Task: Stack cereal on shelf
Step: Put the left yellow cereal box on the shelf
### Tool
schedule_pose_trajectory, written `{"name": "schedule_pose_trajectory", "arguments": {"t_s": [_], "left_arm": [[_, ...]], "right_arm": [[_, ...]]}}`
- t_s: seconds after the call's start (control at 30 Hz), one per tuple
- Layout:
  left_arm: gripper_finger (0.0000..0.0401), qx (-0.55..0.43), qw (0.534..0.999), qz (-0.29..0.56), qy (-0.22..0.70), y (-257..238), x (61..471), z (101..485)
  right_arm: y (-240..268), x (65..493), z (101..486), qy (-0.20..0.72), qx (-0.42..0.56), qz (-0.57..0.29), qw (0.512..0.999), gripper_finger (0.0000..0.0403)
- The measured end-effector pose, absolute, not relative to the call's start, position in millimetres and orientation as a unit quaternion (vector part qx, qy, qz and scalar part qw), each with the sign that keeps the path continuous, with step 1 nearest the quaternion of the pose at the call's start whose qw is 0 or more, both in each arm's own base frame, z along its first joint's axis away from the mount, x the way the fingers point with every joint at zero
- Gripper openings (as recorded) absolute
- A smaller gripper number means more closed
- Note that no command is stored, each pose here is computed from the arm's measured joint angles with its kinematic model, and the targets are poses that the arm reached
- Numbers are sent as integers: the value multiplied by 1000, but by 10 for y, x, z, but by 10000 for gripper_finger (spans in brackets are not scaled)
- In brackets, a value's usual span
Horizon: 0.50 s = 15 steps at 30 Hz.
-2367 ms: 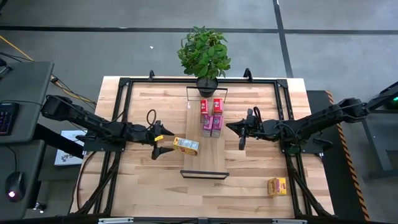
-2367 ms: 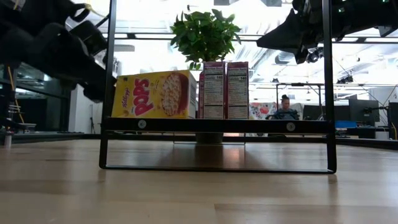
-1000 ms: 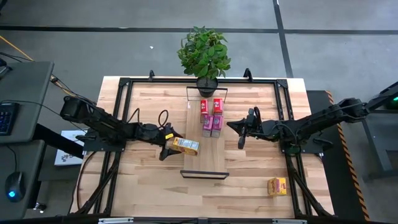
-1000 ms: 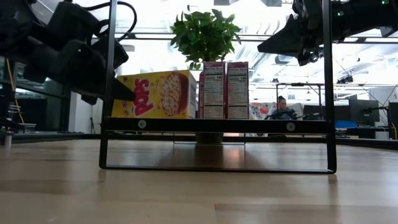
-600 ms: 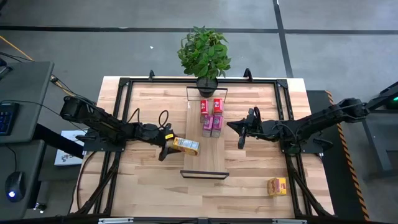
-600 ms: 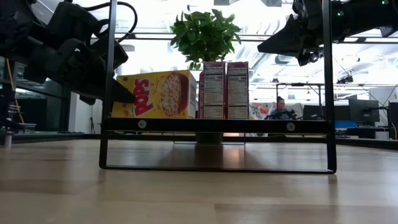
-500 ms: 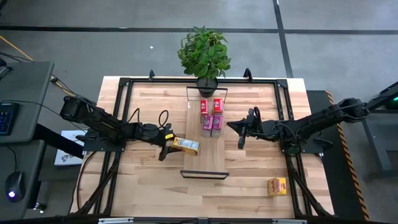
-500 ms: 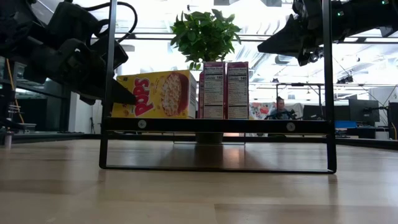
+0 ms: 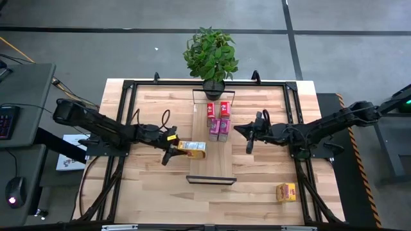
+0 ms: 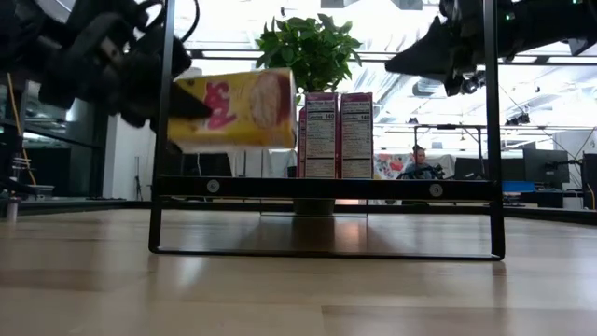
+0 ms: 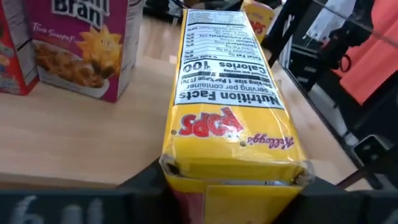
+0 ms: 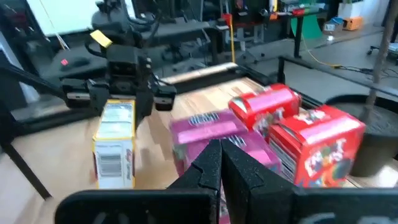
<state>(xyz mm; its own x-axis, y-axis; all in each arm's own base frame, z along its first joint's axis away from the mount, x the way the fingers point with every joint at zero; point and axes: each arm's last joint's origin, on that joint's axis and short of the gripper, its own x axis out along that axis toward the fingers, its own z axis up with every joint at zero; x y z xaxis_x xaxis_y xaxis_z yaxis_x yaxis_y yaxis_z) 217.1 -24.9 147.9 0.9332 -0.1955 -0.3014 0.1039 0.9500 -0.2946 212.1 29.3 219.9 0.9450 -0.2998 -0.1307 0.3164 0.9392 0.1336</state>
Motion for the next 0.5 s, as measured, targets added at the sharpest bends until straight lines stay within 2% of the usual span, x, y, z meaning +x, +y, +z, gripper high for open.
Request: {"name": "schedule_pose_trajectory", "arguments": {"t_s": [0.13,0.23,0.37,0.5], "left_arm": [[129,-139,957,-77,244,-289,2275,1692],[129,-111,944,-59,306,-358,2381,1923],[129,-66,942,-52,325,-465,2500,2320],[128,-32,952,-40,302,-539,2576,2762]], "right_arm": [[311,2132,2260,28,82,-124,988,6],[330,2138,2286,17,95,-90,991,35],[373,2159,2341,18,109,-35,993,114],[476,2236,2544,22,82,5,996,203]]}}
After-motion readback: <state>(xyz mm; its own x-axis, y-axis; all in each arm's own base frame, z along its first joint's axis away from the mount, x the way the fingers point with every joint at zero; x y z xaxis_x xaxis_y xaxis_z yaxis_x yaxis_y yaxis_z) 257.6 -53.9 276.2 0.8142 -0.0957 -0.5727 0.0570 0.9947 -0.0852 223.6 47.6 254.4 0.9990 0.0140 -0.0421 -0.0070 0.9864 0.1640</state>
